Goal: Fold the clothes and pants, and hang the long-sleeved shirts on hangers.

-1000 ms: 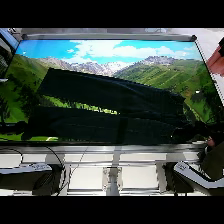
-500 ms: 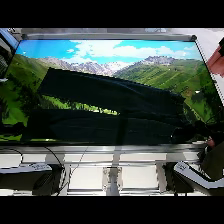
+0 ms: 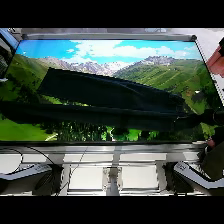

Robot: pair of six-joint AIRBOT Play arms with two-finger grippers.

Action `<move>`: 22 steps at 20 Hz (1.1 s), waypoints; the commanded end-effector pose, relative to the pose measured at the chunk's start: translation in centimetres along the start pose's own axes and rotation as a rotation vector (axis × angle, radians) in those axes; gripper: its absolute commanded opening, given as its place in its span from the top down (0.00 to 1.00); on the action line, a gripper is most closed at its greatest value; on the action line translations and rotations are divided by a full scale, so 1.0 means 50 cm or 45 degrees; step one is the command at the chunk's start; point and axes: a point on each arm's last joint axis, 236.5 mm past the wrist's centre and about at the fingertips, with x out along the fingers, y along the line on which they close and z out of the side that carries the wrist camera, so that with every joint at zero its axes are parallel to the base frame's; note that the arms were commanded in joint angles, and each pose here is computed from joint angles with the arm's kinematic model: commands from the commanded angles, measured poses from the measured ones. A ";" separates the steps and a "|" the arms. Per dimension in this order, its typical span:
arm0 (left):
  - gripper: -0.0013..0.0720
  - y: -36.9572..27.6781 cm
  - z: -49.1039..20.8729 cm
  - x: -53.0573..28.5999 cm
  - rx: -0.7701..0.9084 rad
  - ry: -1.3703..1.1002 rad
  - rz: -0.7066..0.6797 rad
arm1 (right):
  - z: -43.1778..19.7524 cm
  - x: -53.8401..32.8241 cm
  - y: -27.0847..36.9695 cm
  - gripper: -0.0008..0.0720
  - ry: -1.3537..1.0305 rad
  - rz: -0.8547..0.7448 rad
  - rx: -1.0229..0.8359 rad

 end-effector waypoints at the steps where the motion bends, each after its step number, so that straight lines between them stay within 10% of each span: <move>1: 0.94 0.021 0.040 -0.057 0.002 -0.109 0.078 | 0.008 -0.040 -0.008 0.96 0.004 -0.068 -0.026; 17: 0.94 0.101 -0.305 -0.026 -0.132 0.470 0.125 | -0.271 0.041 -0.048 0.96 0.636 -0.144 0.398; 22: 0.94 0.052 -0.143 -0.013 -0.156 0.060 0.003 | -0.271 0.022 -0.032 0.96 0.654 -0.128 0.427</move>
